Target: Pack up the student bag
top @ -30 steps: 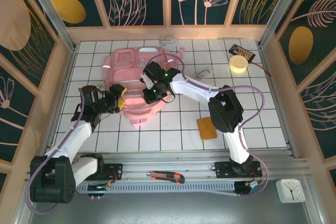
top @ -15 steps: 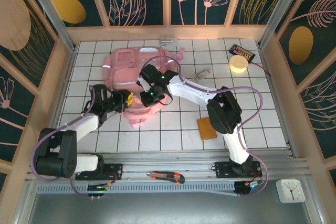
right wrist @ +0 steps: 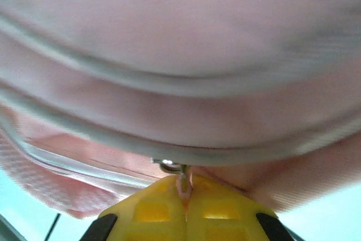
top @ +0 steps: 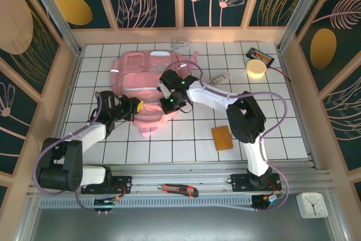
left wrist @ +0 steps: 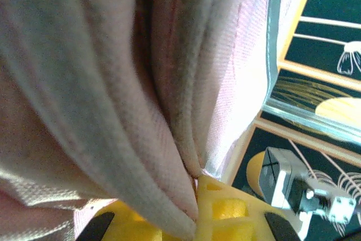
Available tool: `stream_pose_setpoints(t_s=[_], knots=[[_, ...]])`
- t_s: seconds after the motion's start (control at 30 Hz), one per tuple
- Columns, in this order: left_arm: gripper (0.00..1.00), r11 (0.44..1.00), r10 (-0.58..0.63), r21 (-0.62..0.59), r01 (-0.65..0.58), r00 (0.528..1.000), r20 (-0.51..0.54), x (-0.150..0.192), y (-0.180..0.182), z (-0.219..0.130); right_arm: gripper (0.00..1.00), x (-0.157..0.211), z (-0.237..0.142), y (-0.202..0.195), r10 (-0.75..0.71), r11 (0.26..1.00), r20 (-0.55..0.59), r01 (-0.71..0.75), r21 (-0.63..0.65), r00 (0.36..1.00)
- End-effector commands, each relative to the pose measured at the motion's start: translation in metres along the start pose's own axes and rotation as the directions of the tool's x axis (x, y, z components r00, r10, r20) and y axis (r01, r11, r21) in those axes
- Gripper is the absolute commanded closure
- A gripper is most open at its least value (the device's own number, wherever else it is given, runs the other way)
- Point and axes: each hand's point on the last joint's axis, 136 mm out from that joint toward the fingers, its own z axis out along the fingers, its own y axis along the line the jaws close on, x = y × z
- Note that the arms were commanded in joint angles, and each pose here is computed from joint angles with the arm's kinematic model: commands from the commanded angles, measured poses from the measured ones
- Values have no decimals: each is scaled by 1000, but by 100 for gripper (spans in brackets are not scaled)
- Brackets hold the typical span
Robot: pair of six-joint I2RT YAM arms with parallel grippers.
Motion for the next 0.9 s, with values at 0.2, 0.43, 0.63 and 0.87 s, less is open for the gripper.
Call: stream_pose_setpoints(t_s=[0.2, 0.43, 0.63, 0.87], knots=[[100, 998, 55, -11, -55, 998, 22, -8, 5, -16, 100, -30, -32, -101, 46, 982, 77, -60, 180, 996], [100, 996, 85, -32, -85, 996, 5, -8, 6, -17, 100, -71, -43, -122, -47, 985, 177, 16, 174, 983], [100, 995, 90, -35, -90, 996, -10, -7, 4, -15, 100, -106, -38, -135, -225, 954, 232, 165, 249, 946], [100, 995, 87, -51, -88, 996, -21, -7, 8, -13, 100, -146, -45, -173, -219, 947, 306, 127, 294, 927]])
